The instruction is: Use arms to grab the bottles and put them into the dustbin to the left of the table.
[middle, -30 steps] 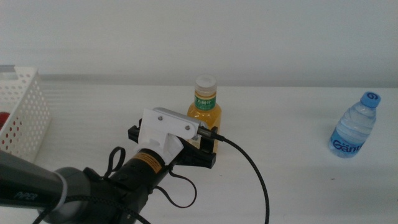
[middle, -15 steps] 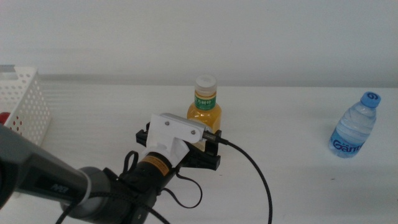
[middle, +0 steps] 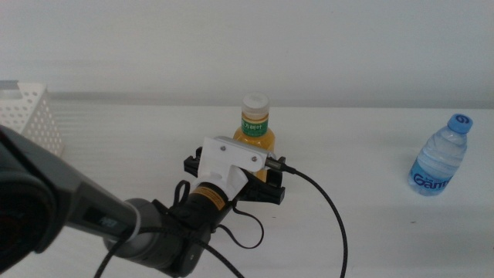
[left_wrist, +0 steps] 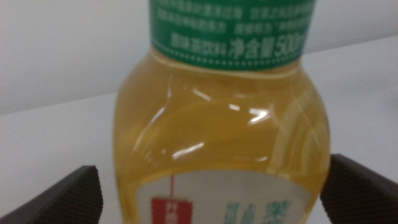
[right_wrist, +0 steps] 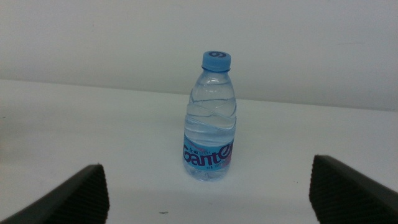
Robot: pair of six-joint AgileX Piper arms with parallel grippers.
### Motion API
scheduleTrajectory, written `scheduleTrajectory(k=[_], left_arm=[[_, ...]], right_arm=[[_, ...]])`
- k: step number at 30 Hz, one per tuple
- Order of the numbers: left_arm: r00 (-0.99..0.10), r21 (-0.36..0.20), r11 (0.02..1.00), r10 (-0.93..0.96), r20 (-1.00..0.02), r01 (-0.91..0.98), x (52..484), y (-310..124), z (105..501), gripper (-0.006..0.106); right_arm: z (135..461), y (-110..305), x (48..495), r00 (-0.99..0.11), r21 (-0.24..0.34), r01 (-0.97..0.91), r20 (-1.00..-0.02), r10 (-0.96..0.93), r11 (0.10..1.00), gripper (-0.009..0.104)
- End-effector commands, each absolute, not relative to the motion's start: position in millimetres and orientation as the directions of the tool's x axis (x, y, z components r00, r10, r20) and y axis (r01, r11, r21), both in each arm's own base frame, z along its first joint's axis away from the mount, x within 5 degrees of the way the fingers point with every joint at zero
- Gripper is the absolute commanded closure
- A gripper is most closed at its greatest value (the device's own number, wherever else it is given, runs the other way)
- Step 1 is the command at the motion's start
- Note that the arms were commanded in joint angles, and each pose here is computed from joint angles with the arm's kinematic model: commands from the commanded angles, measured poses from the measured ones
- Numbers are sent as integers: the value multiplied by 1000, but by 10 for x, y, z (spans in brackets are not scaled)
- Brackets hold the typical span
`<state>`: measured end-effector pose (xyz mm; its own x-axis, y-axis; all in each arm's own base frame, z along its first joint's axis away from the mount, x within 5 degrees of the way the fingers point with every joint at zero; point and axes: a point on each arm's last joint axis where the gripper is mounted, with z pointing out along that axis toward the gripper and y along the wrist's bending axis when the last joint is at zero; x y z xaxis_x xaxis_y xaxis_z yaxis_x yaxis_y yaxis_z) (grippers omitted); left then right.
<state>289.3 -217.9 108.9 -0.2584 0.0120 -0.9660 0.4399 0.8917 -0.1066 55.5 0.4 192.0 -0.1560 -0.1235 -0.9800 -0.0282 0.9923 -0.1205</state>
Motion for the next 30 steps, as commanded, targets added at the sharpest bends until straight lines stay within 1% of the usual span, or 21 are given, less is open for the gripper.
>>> scheduleTrajectory(k=[1,8,20,30], left_arm=[[-256,-116,891,0,-967,438,2944,-2212,1065,7],[-251,-116,889,-1,-968,442,3041,-2297,991,7],[-239,-129,896,-27,-971,424,3165,-2349,989,7],[-235,-124,893,-21,-972,434,3222,-2405,954,7]], right_arm=[[1801,0,542,-156,-134,-23,-978,-136,991,9],[1801,0,542,-156,-134,-23,-978,-136,991,9],[1801,0,542,-156,-134,-23,-978,-136,991,9],[1801,0,542,-156,-134,-23,-978,-136,991,9]])
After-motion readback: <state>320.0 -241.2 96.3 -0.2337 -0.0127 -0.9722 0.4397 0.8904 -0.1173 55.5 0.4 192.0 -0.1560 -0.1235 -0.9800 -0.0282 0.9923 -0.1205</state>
